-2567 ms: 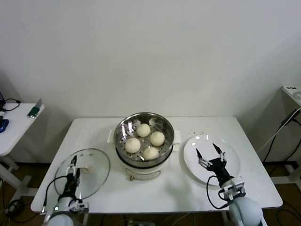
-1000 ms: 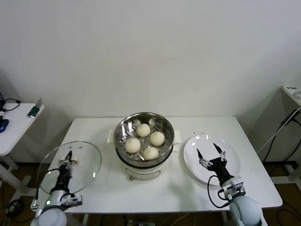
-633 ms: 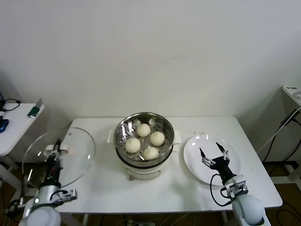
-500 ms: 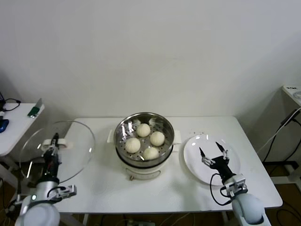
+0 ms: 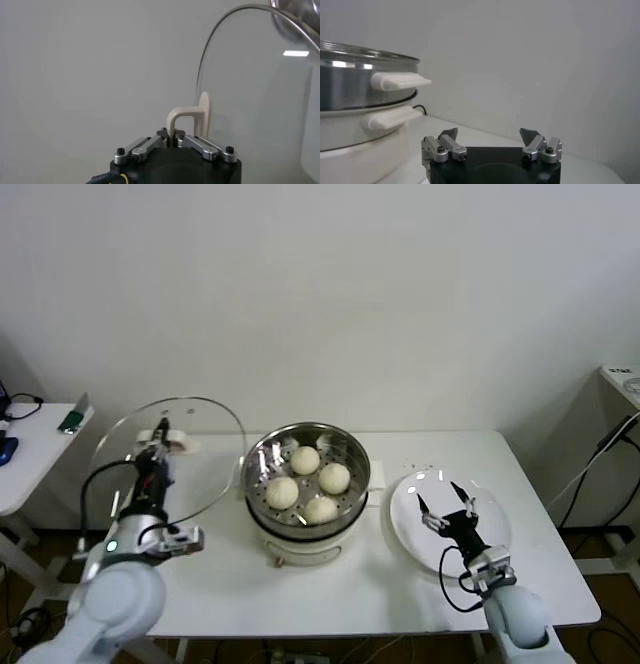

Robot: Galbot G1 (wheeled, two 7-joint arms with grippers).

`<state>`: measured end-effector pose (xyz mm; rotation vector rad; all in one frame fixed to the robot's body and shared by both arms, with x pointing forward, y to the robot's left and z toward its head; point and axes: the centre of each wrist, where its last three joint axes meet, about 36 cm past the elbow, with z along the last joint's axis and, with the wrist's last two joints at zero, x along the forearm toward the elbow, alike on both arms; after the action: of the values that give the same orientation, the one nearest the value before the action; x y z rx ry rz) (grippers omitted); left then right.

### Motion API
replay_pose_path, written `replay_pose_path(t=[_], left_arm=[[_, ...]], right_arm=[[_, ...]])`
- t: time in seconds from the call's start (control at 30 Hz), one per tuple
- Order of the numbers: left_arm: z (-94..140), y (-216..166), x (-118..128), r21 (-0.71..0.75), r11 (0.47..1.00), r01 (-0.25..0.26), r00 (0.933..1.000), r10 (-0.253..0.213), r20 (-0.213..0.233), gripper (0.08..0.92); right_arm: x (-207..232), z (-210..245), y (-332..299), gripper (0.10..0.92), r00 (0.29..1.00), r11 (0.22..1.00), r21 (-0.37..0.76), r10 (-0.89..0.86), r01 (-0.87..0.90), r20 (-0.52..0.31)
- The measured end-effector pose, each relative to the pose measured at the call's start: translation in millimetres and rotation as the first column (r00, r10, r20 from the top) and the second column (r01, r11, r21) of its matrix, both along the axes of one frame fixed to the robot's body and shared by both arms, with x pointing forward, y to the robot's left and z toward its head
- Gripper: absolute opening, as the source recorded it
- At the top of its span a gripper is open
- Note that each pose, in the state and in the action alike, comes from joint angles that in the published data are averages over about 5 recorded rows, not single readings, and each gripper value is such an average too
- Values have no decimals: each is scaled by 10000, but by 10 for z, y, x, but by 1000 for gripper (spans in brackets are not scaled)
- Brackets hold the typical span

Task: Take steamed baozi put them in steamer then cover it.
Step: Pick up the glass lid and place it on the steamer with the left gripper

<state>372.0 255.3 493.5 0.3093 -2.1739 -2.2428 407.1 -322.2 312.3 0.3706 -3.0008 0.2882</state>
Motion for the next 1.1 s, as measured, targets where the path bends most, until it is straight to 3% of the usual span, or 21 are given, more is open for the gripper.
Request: replay_pose_path(t=[0.3,0.57,1.1], left_arm=[[-106,-700,170,-342,9979,552,9966,-572,-596,149],[-188,-1295,332,-562,9928,1057,9909,-1098,-775,149],[-370,-2076,556,-1017,9870,1244,9834,-1363,-1200,149]], right_arm=[[59,-32,11,823,10000,10000,-32,-86,85,-14],[48,-57,-29,823,9997,9997,-93,-245,245,-16],[50,-90,-82,823,9990,9990,-113,-439,439,20]])
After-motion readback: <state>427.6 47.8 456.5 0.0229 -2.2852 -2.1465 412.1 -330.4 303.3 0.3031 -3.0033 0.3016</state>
